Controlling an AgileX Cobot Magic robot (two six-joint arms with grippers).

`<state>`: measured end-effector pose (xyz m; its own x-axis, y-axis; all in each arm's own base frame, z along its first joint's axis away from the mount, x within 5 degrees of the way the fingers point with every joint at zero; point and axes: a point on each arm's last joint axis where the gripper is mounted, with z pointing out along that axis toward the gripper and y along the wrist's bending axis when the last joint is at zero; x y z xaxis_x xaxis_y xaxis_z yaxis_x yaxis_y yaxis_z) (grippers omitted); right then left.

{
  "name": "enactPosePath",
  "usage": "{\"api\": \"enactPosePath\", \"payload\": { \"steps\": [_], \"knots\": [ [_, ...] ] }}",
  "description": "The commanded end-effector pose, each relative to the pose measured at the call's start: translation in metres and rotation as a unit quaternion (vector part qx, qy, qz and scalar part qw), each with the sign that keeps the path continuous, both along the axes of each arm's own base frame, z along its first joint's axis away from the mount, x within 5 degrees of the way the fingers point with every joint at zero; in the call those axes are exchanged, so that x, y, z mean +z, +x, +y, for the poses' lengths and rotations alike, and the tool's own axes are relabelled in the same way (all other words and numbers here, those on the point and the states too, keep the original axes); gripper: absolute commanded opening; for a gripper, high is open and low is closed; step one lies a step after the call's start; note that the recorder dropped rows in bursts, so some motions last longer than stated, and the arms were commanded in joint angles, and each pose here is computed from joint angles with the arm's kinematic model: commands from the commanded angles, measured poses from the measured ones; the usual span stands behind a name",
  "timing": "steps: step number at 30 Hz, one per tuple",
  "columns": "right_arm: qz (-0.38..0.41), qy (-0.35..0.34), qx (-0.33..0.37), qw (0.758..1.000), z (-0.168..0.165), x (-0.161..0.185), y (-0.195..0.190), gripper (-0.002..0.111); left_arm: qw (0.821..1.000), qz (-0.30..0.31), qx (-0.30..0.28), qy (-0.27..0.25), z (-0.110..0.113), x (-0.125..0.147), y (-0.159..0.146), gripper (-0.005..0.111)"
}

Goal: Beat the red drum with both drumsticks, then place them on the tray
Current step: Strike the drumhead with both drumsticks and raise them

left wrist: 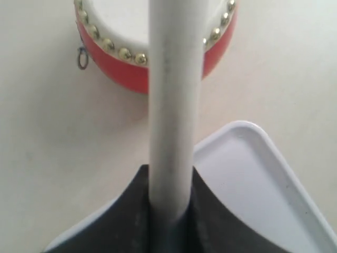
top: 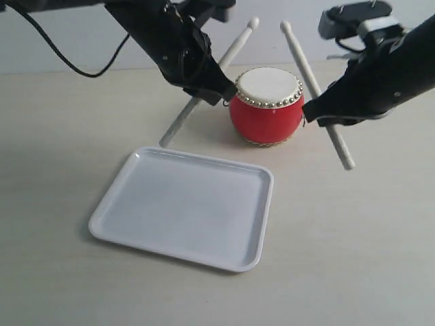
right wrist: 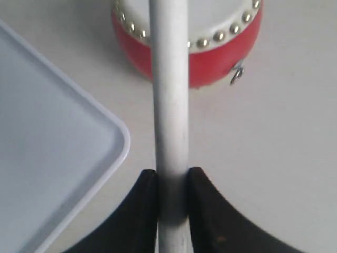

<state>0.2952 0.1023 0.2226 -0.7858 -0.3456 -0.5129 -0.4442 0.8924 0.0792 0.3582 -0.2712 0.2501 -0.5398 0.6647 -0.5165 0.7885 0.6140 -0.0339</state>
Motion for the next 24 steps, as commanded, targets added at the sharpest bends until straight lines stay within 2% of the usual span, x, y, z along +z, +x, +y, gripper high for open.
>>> {"api": "enactPosePath", "payload": {
  "steps": [1, 6, 9, 12, 15, 19, 24],
  "knots": [
    [0.043, -0.018, -0.01, 0.999, 0.003, -0.048, 0.017, 0.0, 1.0, -0.015, 0.004, -0.022, 0.005, 0.031, -0.011, 0.0],
    [0.076, -0.028, -0.011, 0.997, 0.005, -0.074, 0.026, 0.0, 1.0, -0.013, 0.002, -0.022, 0.005, 0.034, -0.014, 0.0],
    [0.08, -0.024, -0.01, 0.996, 0.007, -0.071, 0.028, 0.0, 1.0, -0.005, 0.004, -0.023, 0.004, 0.03, -0.013, 0.0],
    [0.087, -0.019, 0.001, 0.996, 0.007, -0.051, 0.024, 0.0, 1.0, 0.0, 0.007, -0.021, 0.001, 0.02, -0.009, 0.0],
    [0.062, -0.008, 0.007, 0.998, 0.006, -0.02, 0.014, 0.0, 1.0, 0.008, 0.012, -0.017, -0.005, -0.004, 0.0, 0.0],
    [-0.005, 0.017, 0.006, 1.0, 0.001, 0.033, -0.005, 0.0, 0.999, 0.034, 0.022, -0.003, -0.014, -0.052, 0.013, 0.0],
    [-0.077, 0.048, 0.0, 0.996, -0.006, 0.08, -0.029, 0.0, 0.996, 0.08, 0.022, 0.025, -0.018, -0.104, 0.017, 0.0]
  ]
}}
